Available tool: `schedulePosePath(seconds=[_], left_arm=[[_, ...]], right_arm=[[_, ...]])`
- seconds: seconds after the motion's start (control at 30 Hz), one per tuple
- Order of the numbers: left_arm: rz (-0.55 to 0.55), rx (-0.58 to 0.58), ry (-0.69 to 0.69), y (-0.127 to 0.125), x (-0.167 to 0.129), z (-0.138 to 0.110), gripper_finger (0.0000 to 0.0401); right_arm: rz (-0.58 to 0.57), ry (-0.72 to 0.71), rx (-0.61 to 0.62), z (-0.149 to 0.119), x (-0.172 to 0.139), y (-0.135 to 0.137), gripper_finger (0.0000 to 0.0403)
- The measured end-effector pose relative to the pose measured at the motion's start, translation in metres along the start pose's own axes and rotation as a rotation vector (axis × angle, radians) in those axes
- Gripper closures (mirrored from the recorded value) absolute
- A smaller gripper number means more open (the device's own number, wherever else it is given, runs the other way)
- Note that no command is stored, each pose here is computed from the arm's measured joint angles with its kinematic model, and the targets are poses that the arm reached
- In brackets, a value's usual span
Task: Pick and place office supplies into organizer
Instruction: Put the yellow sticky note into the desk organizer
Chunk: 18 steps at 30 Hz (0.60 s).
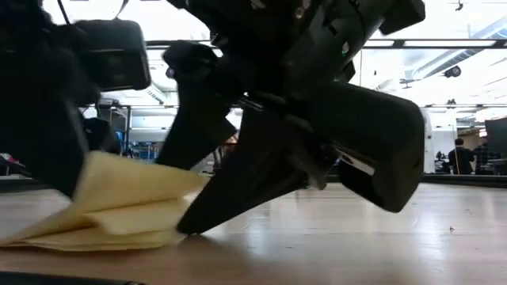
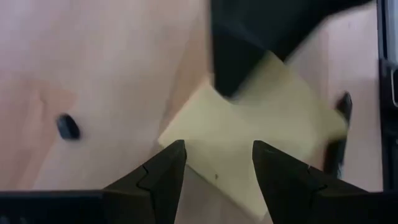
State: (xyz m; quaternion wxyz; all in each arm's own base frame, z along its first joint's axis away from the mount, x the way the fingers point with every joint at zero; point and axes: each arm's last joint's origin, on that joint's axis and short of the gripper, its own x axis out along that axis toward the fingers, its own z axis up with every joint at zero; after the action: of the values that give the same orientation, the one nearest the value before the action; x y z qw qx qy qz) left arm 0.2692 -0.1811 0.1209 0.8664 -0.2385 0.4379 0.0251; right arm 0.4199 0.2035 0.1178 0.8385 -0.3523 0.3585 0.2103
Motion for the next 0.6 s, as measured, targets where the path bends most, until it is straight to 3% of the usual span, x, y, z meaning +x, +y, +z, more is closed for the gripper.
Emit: schedulePosePath(seconds=[0.1,0.37,0.6], left_arm=[[0.01,-0.016,-0.028,0.003,0.001,0.005,0.0224],[-0.003,-0.039,-0.068,0.004,0.003,0.012,0.0224],[-0.019,-0.04,-0.083,0.003,0.003,0.013,0.0224]], right_arm=[[0.026,-0.069,-0.03,0.003,0.002,0.001,0.0184],[0.041,-0.056,-0.035,-0.007,0.003,0.005,0.0189],[0.039,-0.045,-0.028,-0.011,0.005,0.002,0.025]])
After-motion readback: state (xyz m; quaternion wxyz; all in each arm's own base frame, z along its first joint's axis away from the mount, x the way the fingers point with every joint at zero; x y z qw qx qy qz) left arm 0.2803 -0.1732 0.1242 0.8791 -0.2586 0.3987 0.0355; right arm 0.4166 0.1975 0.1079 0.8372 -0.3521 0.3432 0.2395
